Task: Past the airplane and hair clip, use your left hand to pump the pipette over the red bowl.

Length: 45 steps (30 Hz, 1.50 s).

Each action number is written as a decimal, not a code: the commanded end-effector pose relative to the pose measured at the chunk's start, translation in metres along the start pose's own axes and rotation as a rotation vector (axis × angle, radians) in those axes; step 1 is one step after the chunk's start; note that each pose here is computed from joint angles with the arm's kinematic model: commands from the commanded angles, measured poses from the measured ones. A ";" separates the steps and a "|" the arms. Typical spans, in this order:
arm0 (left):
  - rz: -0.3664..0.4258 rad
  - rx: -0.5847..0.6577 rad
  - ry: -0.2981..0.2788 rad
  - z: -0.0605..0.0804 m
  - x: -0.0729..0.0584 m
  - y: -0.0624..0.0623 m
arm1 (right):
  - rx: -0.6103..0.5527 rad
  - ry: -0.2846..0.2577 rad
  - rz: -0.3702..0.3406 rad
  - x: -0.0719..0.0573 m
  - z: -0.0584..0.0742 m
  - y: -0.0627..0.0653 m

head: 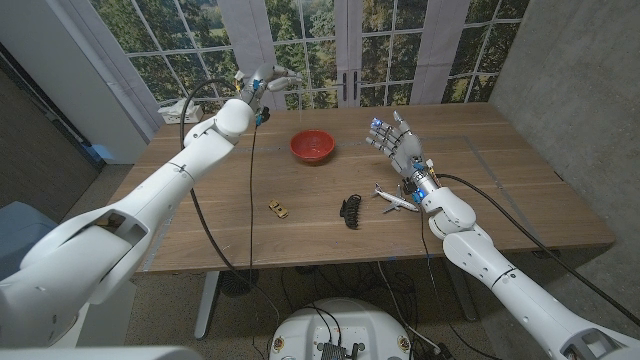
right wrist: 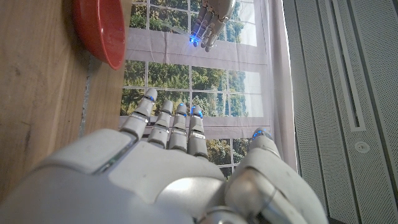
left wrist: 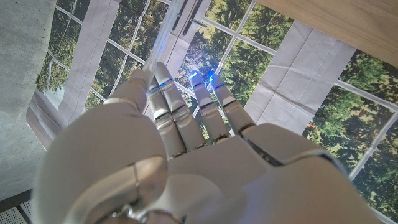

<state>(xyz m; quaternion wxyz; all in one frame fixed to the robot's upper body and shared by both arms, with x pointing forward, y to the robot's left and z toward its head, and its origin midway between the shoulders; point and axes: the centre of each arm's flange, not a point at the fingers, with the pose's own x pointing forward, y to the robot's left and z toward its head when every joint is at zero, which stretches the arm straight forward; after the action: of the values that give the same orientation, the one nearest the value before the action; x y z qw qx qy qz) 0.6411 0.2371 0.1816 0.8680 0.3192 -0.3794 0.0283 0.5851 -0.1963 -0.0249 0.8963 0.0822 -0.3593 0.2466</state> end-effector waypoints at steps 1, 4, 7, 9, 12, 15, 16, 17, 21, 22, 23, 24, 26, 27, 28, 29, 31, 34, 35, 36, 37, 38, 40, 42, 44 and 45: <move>0.006 -0.041 0.003 0.000 -0.004 0.001 | -0.001 -0.001 0.004 0.000 0.000 0.000; 0.004 -0.058 0.007 -0.001 -0.005 0.002 | 0.001 -0.001 0.007 -0.001 0.000 0.000; 0.007 -0.058 0.011 -0.001 -0.007 0.003 | 0.000 -0.001 0.007 -0.001 0.001 0.000; 0.010 -0.057 0.013 0.000 -0.009 0.004 | 0.000 -0.003 0.007 -0.002 0.001 0.000; 0.010 -0.075 0.024 0.000 -0.011 0.006 | -0.001 -0.002 0.010 -0.002 0.001 0.000; 0.006 -0.091 0.037 0.000 -0.014 0.009 | -0.002 -0.003 0.010 -0.003 0.002 0.000; 0.004 -0.098 0.044 -0.001 -0.014 0.009 | -0.002 -0.003 0.012 -0.003 0.002 0.000; -0.002 -0.101 0.050 -0.001 -0.015 0.010 | 0.002 -0.003 0.011 -0.003 0.002 0.000; -0.015 -0.138 0.082 -0.002 -0.019 0.013 | 0.001 -0.002 0.011 -0.004 0.002 0.000; -0.015 -0.151 0.091 -0.003 -0.020 0.013 | 0.000 -0.002 0.015 -0.005 0.002 0.000; -0.017 -0.161 0.101 -0.003 -0.021 0.014 | 0.000 -0.002 0.015 -0.005 0.003 0.000; -0.021 -0.171 0.108 -0.004 -0.022 0.015 | 0.003 -0.003 0.012 -0.006 0.003 0.000; -0.022 -0.194 0.122 -0.004 -0.024 0.016 | 0.000 -0.004 0.016 -0.006 0.003 -0.001; -0.021 -0.198 0.126 -0.004 -0.025 0.017 | 0.002 -0.006 0.015 -0.007 0.003 0.000; -0.018 -0.203 0.129 -0.004 -0.026 0.018 | -0.006 -0.005 0.017 -0.007 0.004 0.000; -0.018 -0.210 0.132 -0.004 -0.028 0.019 | -0.004 -0.006 0.018 -0.007 0.005 -0.001; -0.019 -0.228 0.140 -0.004 -0.031 0.021 | -0.011 -0.006 0.019 -0.008 0.006 -0.001; -0.011 -0.244 0.152 -0.003 -0.037 0.024 | -0.021 -0.005 0.021 -0.009 0.009 -0.002; -0.011 -0.247 0.158 -0.003 -0.040 0.025 | -0.025 -0.005 0.020 -0.009 0.010 -0.003; -0.006 -0.248 0.164 -0.003 -0.042 0.026 | -0.033 -0.004 0.019 -0.009 0.011 -0.003; -0.001 -0.248 0.168 -0.003 -0.045 0.027 | -0.038 -0.003 0.021 -0.009 0.012 -0.004; 0.000 -0.249 0.173 -0.003 -0.047 0.028 | -0.036 -0.003 0.019 -0.009 0.013 -0.005; 0.008 -0.256 0.185 -0.004 -0.052 0.031 | -0.049 -0.001 0.019 -0.008 0.015 -0.006; 0.015 -0.257 0.196 -0.004 -0.057 0.033 | -0.054 0.002 0.017 -0.007 0.015 -0.008; 0.021 -0.259 0.207 -0.005 -0.062 0.034 | -0.062 0.007 0.012 -0.006 0.016 -0.010; 0.022 -0.260 0.214 -0.006 -0.065 0.034 | -0.065 0.008 0.011 -0.006 0.015 -0.011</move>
<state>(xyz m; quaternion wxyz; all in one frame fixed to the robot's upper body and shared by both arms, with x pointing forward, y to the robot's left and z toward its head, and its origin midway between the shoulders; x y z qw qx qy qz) 0.6077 0.2677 0.1656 0.9255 0.2145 -0.3119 0.0101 0.5760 -0.2064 -0.0219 0.8944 0.0653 -0.3659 0.2490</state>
